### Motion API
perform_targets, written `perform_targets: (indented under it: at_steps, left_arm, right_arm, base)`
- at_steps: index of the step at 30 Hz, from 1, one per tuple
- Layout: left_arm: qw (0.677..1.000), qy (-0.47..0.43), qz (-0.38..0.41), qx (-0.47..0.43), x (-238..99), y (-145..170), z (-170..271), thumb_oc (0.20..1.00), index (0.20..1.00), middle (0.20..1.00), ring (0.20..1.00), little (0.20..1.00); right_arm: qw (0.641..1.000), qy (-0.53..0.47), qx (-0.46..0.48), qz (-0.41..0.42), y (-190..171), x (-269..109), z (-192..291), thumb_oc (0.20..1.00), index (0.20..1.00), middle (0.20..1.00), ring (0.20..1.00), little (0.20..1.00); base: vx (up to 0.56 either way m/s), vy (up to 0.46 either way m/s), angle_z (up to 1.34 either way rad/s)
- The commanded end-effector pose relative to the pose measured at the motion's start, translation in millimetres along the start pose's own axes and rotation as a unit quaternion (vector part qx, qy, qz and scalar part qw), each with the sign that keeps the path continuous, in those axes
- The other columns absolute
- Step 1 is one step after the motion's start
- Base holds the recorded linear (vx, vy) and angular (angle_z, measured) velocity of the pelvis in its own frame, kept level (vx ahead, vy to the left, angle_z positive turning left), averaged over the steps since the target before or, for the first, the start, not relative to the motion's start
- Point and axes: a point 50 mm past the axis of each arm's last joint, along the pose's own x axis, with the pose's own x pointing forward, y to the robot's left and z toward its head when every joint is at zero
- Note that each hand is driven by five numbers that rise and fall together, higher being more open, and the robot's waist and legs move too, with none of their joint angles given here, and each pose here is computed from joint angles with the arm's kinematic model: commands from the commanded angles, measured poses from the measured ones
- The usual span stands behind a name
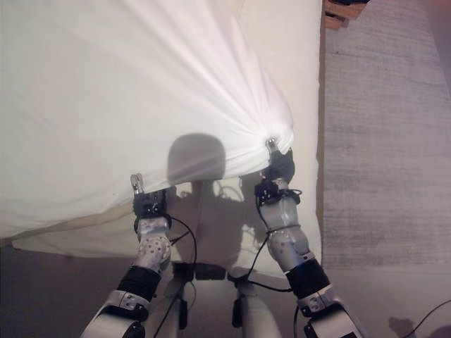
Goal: Make the bed
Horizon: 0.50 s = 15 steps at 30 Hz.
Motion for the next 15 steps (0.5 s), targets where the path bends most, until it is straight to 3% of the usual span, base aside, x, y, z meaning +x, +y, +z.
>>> perform_targets:
  at_steps: [1, 15]
  left_arm:
    - [0.997, -0.071, -0.004, 0.038, 14, 4, 29, 0.2, 0.2, 0.2, 0.2, 0.2]
    - [0.986, -0.067, -0.069, 0.136, 23, -1, 41, 0.2, 0.2, 0.2, 0.2, 0.2]
  right_arm:
    - [0.987, -0.14, 0.015, -0.077, -58, -23, 49, 0.2, 0.2, 0.2, 0.2, 0.2]
    - [0.994, -0.041, 0.014, -0.103, -86, -40, 7, 0.2, 0.2, 0.2, 0.2, 0.2]
  base:
    - [0.0, -0.011, 0.05]
    - [0.0, -0.003, 0.01]
